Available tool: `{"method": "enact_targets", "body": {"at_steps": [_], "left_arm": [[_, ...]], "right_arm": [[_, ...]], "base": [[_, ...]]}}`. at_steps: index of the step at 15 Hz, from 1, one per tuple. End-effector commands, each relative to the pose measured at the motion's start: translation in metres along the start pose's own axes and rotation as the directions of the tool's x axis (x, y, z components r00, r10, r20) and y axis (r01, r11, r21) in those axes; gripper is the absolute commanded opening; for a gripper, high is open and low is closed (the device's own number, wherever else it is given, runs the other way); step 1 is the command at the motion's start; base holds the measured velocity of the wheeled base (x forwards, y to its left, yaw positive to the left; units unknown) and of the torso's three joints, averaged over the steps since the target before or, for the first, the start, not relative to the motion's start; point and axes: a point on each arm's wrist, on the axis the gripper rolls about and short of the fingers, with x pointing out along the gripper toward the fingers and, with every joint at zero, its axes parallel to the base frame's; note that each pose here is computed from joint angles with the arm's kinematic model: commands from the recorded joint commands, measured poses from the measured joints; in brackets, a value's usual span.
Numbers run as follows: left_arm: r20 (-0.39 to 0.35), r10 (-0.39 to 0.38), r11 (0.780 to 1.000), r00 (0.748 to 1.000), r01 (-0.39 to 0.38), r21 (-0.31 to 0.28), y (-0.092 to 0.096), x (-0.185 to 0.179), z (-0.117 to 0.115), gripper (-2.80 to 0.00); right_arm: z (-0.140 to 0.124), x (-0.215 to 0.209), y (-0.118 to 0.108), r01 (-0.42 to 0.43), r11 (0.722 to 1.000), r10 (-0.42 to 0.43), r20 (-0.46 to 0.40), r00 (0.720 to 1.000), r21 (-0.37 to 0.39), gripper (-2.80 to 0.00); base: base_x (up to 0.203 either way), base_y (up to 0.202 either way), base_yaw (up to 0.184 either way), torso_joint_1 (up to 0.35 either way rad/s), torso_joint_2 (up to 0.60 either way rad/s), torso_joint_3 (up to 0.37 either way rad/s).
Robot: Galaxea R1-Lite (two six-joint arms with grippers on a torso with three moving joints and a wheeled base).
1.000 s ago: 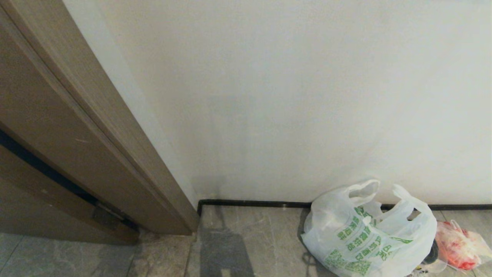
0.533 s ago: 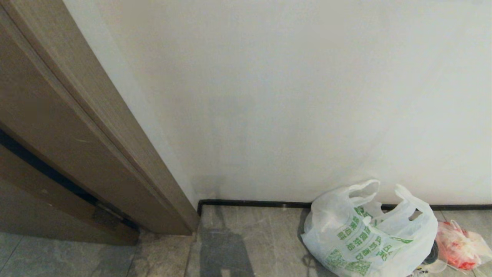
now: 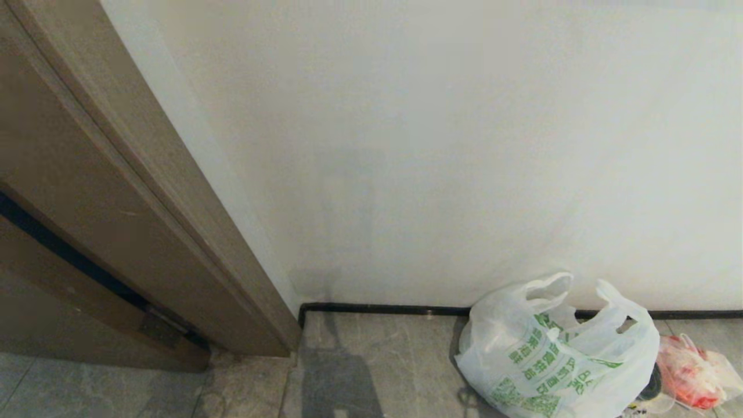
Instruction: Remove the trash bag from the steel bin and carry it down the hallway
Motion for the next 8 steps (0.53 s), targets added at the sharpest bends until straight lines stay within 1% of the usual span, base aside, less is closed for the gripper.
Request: {"method": "enact_targets", "body": {"at_steps": [1, 8], "left_arm": [[0.000, 0.000, 1.000, 1.000, 0.000, -0.003, 0.0000, 0.0000, -0.0001, -2.80], [0.002, 0.002, 1.000, 1.000, -0.002, -0.009, 0.0000, 0.0000, 0.0002, -2.80]], "right_arm": [[0.0000, 0.0001, 0.0000, 0.000, 1.000, 0.000, -0.001, 1.000, 0.000, -2.80], [0.0000, 0.0001, 0.0000, 0.000, 1.000, 0.000, -0.001, 1.000, 0.000, -2.80]], "base": [[0.000, 0.000, 0.000, 0.002, 0.00, 0.159], [0.000, 0.000, 0.000, 0.004, 0.00, 0.195]]}}
